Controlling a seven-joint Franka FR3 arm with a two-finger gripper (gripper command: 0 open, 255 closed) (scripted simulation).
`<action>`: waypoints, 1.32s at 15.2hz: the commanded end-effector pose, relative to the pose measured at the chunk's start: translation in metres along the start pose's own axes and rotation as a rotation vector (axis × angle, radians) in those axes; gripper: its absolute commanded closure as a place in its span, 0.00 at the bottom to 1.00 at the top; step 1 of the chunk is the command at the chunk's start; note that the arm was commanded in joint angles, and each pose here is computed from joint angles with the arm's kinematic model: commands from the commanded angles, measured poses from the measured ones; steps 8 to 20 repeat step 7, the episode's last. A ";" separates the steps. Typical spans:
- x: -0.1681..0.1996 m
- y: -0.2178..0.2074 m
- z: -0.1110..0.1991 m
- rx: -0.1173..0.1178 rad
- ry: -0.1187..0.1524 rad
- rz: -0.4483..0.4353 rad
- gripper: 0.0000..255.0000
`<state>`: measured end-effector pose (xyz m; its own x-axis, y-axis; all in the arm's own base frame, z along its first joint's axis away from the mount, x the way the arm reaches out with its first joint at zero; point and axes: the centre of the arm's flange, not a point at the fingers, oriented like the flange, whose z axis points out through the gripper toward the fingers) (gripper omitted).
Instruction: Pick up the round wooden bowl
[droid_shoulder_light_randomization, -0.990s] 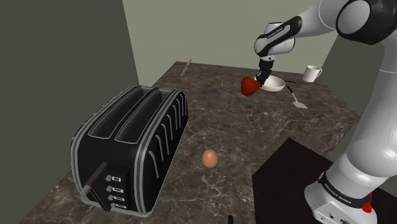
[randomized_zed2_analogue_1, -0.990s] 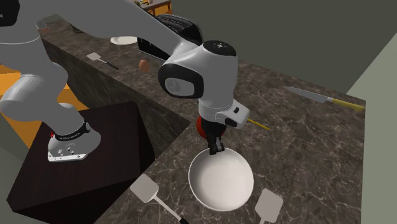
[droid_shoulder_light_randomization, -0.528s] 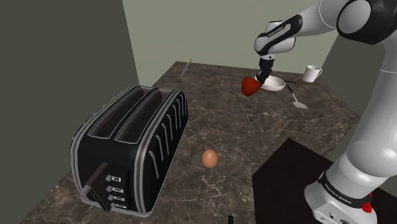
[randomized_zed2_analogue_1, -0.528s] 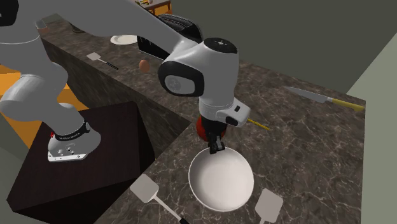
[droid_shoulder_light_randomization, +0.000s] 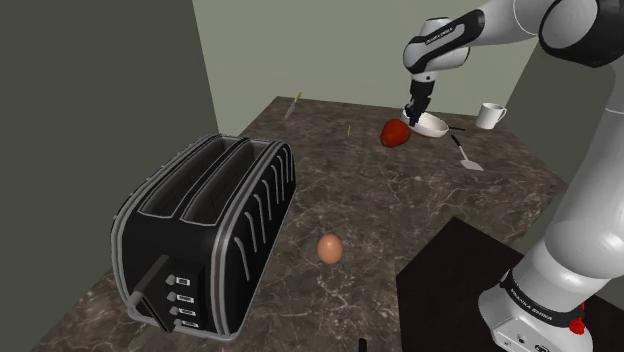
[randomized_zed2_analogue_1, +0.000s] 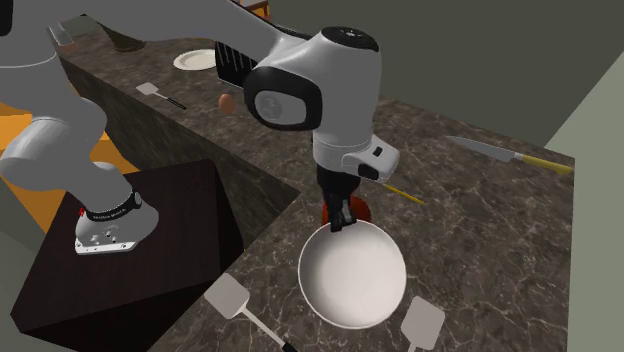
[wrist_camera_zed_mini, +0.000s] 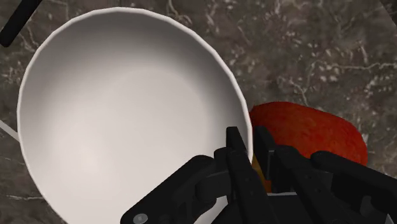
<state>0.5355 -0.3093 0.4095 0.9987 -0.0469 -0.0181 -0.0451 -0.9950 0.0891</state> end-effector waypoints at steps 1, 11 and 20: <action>-0.001 0.000 -0.012 0.000 0.000 0.000 1.00; -0.001 0.002 -0.033 0.000 0.000 0.000 1.00; -0.001 0.002 -0.033 0.000 0.000 0.000 1.00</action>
